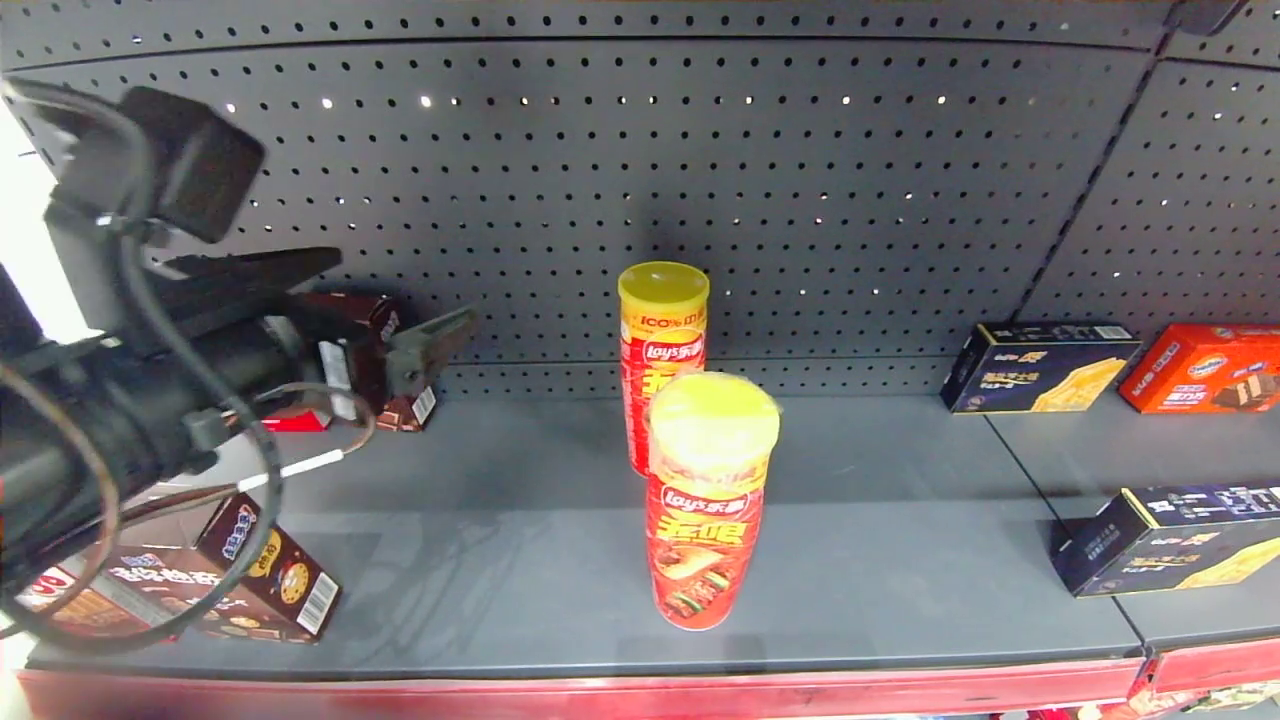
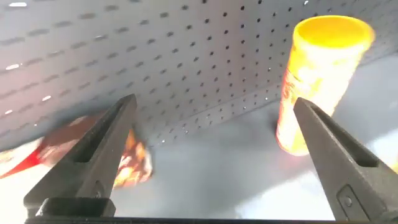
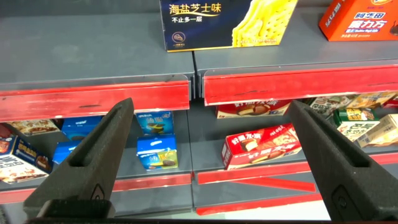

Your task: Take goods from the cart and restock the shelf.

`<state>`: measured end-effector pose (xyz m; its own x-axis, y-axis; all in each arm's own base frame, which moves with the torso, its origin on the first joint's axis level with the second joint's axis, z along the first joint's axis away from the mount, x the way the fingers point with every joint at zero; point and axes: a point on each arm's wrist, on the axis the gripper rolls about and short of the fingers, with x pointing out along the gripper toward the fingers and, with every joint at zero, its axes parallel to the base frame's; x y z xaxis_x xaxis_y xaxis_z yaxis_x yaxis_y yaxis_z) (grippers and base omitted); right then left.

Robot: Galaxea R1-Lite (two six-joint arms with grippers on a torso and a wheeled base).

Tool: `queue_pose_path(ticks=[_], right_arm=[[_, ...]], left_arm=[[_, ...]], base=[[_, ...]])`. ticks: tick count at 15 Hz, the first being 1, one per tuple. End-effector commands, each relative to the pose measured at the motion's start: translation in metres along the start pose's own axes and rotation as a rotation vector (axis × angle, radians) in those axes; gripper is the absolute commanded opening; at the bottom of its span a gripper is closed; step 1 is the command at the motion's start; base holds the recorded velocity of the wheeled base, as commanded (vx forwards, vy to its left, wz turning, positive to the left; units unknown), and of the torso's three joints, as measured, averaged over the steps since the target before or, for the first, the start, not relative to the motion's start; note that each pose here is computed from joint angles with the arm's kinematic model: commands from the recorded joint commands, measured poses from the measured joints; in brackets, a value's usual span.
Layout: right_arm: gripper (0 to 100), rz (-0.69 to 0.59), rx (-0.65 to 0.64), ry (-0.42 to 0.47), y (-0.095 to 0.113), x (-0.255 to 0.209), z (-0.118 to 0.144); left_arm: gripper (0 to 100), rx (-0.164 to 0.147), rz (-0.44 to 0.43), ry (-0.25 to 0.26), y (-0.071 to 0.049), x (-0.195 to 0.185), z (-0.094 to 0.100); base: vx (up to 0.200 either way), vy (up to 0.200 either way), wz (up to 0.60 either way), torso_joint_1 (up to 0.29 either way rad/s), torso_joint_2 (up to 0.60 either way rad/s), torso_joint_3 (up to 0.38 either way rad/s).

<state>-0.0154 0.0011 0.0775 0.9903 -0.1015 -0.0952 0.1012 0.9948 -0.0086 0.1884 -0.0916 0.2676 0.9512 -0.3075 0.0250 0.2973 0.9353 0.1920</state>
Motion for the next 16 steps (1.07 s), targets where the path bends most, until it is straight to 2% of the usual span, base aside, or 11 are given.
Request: queue_pose_path(ticks=[1, 2, 3, 5, 7, 8, 9, 10, 11, 12, 16], right_arm=[[100, -0.001, 0.000, 0.001, 0.000, 0.000, 0.000], [100, -0.001, 0.000, 0.001, 0.000, 0.000, 0.000], [100, -0.001, 0.000, 0.001, 0.000, 0.000, 0.000], [100, -0.002, 0.000, 0.001, 0.000, 0.000, 0.000], [100, -0.001, 0.000, 0.001, 0.000, 0.000, 0.000], [100, -0.002, 0.000, 0.001, 0.000, 0.000, 0.000], [100, -0.001, 0.000, 0.001, 0.000, 0.000, 0.000], [100, -0.001, 0.000, 0.001, 0.000, 0.000, 0.000], [100, -0.001, 0.000, 0.001, 0.000, 0.000, 0.000], [100, -0.001, 0.000, 0.001, 0.000, 0.000, 0.000], [100, -0.001, 0.000, 0.001, 0.000, 0.000, 0.000]], left_arm=[[100, -0.043, 0.040, -0.215, 0.020, -0.122, 0.002], [100, -0.051, 0.054, -0.268, 0.024, -0.148, 0.004], [100, -0.053, 0.058, -0.281, 0.027, -0.172, -0.002], [100, -0.056, 0.110, -0.225, 0.027, -0.211, -0.033], [100, -0.132, 0.251, -0.164, 0.014, -0.230, -0.090], [100, -0.135, 0.289, -0.147, 0.009, -0.232, -0.105], [100, -0.130, 0.278, -0.136, 0.004, -0.232, -0.118], [100, -0.150, 0.212, -0.133, -0.005, -0.233, -0.141], [100, -0.158, 0.184, -0.130, -0.009, -0.233, -0.150], [100, -0.162, 0.142, -0.113, -0.015, -0.233, -0.170], [100, -0.173, 0.136, -0.005, -0.017, -0.233, -0.182]], base=[[0.000, 0.000, 0.00, 0.000, 0.00, 0.000], [0.000, 0.000, 0.00, 0.000, 0.00, 0.000], [0.000, 0.000, 0.00, 0.000, 0.00, 0.000], [0.000, 0.000, 0.00, 0.000, 0.00, 0.000], [0.000, 0.000, 0.00, 0.000, 0.00, 0.000], [0.000, 0.000, 0.00, 0.000, 0.00, 0.000], [0.000, 0.000, 0.00, 0.000, 0.00, 0.000], [0.000, 0.000, 0.00, 0.000, 0.00, 0.000], [0.000, 0.000, 0.00, 0.000, 0.00, 0.000], [0.000, 0.000, 0.00, 0.000, 0.00, 0.000], [0.000, 0.000, 0.00, 0.000, 0.00, 0.000]])
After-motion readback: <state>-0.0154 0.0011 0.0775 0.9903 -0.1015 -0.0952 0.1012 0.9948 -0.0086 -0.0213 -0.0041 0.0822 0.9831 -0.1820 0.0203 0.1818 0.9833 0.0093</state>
